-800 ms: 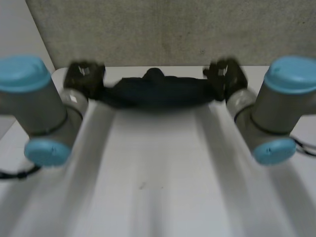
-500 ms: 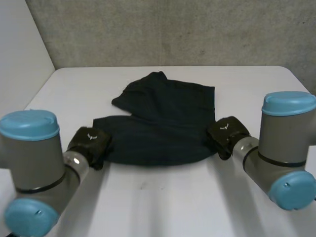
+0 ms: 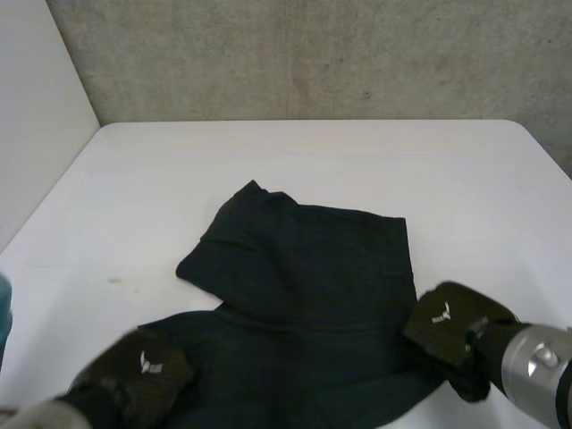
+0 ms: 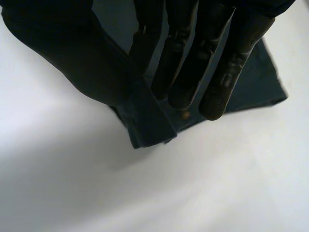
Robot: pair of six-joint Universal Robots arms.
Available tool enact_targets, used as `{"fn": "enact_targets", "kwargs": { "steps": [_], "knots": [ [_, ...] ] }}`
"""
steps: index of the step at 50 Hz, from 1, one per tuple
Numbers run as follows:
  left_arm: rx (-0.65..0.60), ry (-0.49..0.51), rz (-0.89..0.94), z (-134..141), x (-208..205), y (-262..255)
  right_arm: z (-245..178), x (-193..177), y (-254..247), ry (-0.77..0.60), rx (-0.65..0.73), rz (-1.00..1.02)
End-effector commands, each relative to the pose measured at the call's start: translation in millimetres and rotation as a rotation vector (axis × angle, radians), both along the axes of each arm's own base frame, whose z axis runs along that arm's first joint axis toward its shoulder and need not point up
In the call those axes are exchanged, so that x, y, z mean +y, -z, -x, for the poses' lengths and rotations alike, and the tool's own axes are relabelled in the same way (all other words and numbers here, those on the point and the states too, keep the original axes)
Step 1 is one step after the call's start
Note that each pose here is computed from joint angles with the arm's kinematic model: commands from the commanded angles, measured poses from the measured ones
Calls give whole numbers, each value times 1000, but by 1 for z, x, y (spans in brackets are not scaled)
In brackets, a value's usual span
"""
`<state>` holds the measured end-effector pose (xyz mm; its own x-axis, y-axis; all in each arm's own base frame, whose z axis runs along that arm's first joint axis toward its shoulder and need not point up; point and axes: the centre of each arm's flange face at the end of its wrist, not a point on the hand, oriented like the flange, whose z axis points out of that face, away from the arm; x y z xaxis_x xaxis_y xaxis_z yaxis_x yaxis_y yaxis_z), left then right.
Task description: Fold the shorts.
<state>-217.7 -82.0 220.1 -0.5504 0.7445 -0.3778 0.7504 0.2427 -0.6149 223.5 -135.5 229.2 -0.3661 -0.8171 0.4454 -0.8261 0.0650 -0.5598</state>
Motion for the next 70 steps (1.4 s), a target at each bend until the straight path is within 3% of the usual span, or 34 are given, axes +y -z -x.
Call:
{"fn": "enact_targets", "kwargs": {
  "steps": [1,7,16,25,30,34,37,41,46,50,57,70],
  "knots": [
    [66,-37,282,37,-100,1,-27,-65,17,59,-118,80],
    [94,-30,458,72,-168,7,-46,-119,26,164,-145,191],
    [82,-135,592,114,-267,44,-75,-189,51,195,-240,417],
    [100,-127,704,131,-298,71,-95,-231,88,169,-305,574],
    [143,-118,752,140,-296,76,-96,-238,93,186,-301,613],
    [193,-83,789,150,-284,72,-91,-233,65,243,-349,630],
    [216,-108,815,140,-275,44,-77,-214,28,299,-465,602],
    [241,-122,770,123,-257,29,-63,-184,11,324,-521,494],
    [390,-150,602,93,-216,23,-30,-145,44,398,-487,176],
    [475,-154,483,81,-194,31,-19,-129,69,427,-485,69],
    [476,-180,390,67,-174,47,-13,-122,95,425,-511,66],
    [482,-191,391,63,-172,44,1,-152,108,480,-548,183]
  ]
}}
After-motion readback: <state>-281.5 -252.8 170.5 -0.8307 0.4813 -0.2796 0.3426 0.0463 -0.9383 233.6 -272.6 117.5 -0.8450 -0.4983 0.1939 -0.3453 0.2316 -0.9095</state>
